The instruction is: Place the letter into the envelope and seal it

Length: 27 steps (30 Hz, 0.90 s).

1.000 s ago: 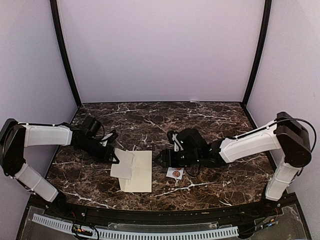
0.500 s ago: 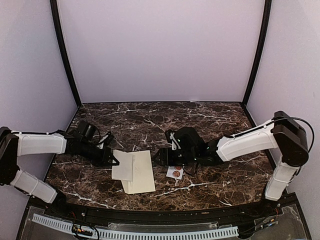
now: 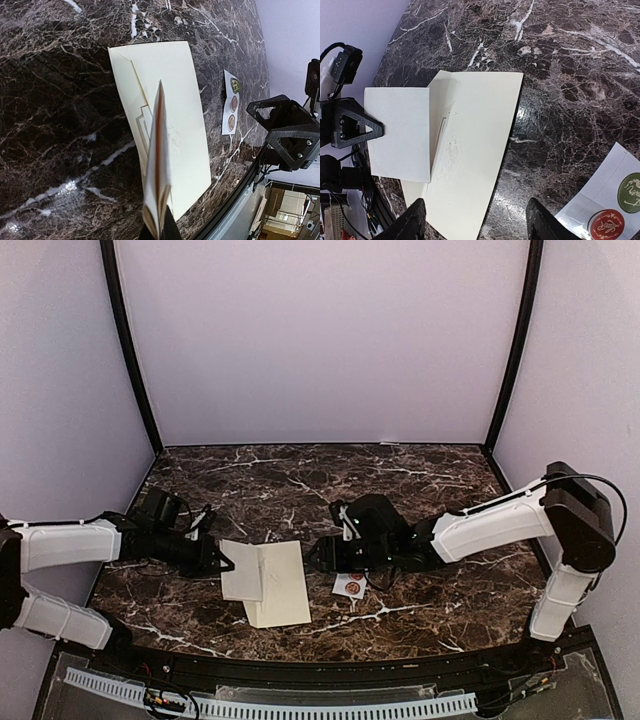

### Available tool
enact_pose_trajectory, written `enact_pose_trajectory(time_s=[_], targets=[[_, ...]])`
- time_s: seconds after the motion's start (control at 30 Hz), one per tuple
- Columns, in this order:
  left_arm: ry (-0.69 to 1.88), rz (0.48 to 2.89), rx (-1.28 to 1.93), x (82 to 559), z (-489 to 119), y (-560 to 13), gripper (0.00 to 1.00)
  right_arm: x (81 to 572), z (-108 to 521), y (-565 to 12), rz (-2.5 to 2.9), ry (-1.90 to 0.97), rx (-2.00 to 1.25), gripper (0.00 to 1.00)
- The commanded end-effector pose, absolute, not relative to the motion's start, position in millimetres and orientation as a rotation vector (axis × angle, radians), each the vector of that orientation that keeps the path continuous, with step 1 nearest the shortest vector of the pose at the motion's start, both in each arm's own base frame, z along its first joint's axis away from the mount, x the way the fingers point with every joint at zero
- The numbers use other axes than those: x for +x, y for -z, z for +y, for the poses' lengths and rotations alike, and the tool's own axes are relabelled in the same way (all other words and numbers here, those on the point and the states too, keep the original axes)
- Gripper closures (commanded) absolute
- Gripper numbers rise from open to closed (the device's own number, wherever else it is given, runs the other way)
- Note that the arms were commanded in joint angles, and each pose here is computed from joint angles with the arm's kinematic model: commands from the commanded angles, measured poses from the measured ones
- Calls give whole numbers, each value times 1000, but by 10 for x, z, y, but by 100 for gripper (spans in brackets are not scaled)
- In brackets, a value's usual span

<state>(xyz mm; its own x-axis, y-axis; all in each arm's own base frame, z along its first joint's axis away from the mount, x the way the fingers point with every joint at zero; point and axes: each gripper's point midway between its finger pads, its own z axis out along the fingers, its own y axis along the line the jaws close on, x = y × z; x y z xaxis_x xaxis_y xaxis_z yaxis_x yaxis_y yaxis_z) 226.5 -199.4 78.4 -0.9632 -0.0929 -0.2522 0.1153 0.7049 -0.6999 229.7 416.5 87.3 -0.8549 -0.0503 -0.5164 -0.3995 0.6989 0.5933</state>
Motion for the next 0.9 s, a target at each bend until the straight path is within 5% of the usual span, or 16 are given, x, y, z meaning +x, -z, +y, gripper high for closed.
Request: enact_pose_trajectory(time_s=[0.0, 0.87], targets=[[1071, 2679, -43, 2264, -1932, -663, 100, 2310, 4263, -958, 2416, -1028, -355, 35], [999, 2740, -20, 2314, -1907, -416, 100, 2279, 4590, -621, 2488, -1031, -435, 37]])
